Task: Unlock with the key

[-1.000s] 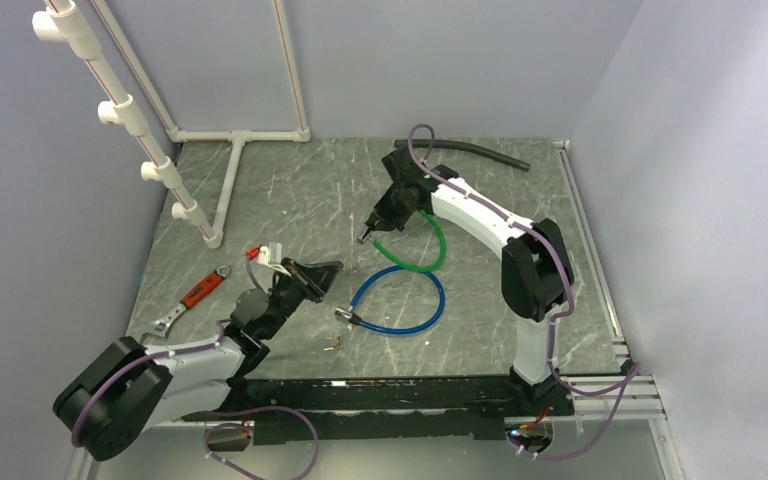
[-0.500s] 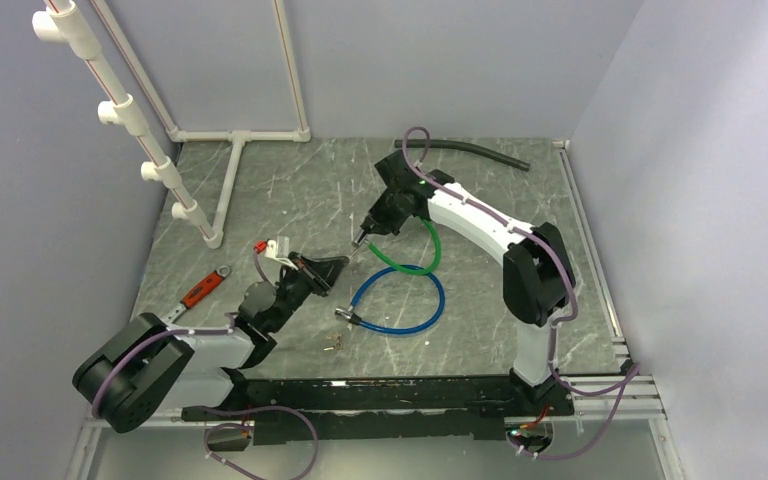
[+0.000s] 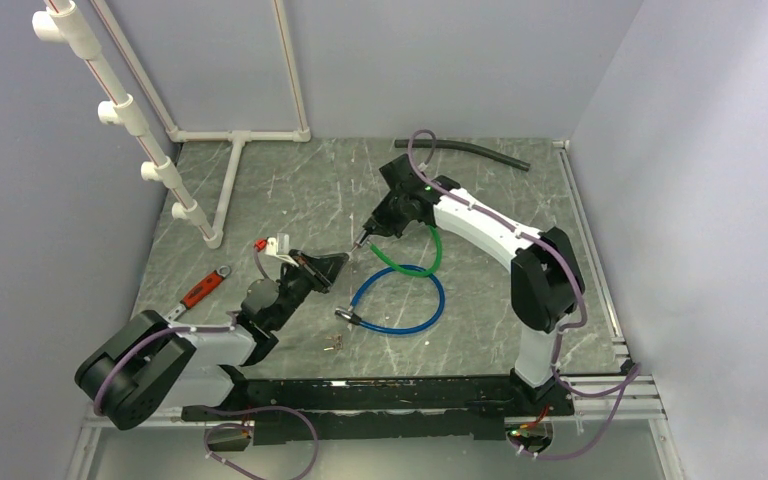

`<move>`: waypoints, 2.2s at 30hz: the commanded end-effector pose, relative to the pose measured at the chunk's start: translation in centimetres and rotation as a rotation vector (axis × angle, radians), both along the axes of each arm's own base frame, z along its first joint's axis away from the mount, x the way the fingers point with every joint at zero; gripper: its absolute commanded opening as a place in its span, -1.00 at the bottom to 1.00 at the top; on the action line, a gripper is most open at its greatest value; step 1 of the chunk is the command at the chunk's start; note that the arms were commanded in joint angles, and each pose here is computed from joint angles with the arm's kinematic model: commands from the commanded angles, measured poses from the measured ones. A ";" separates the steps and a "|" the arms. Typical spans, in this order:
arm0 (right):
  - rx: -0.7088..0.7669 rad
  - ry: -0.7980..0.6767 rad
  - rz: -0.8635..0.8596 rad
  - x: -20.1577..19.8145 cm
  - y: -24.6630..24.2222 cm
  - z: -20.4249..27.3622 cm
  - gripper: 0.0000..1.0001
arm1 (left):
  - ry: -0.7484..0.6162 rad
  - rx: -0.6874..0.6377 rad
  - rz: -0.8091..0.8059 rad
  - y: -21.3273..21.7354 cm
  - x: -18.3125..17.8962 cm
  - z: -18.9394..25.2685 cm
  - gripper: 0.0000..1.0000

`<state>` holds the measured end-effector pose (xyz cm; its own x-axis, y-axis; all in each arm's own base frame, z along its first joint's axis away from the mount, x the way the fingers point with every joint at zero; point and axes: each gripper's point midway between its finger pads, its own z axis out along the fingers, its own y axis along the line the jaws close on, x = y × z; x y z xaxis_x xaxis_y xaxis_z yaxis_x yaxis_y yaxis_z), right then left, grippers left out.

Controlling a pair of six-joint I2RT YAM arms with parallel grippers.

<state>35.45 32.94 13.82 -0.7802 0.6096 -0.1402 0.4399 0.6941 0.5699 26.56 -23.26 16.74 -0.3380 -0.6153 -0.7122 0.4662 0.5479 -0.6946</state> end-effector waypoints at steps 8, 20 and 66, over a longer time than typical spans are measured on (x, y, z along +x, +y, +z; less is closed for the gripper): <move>0.105 -0.115 -0.030 0.9 0.7 4.3 -1.00 | -0.032 -0.069 0.022 -0.1 0.7 2.1 -1.00; 0.098 -0.122 -0.025 0.9 0.5 4.0 -1.00 | -0.043 -0.094 0.011 -0.5 0.9 2.5 -1.00; 0.178 -0.202 -0.053 1.0 0.8 5.8 -1.00 | 0.096 -0.165 0.061 -1.2 2.6 1.4 -1.00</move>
<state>36.46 31.99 15.38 -0.7115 0.6769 -0.1888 0.4105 0.6183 0.6702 28.51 -24.40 16.98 -0.3798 -0.7210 -0.5795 0.3723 0.4544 -0.8093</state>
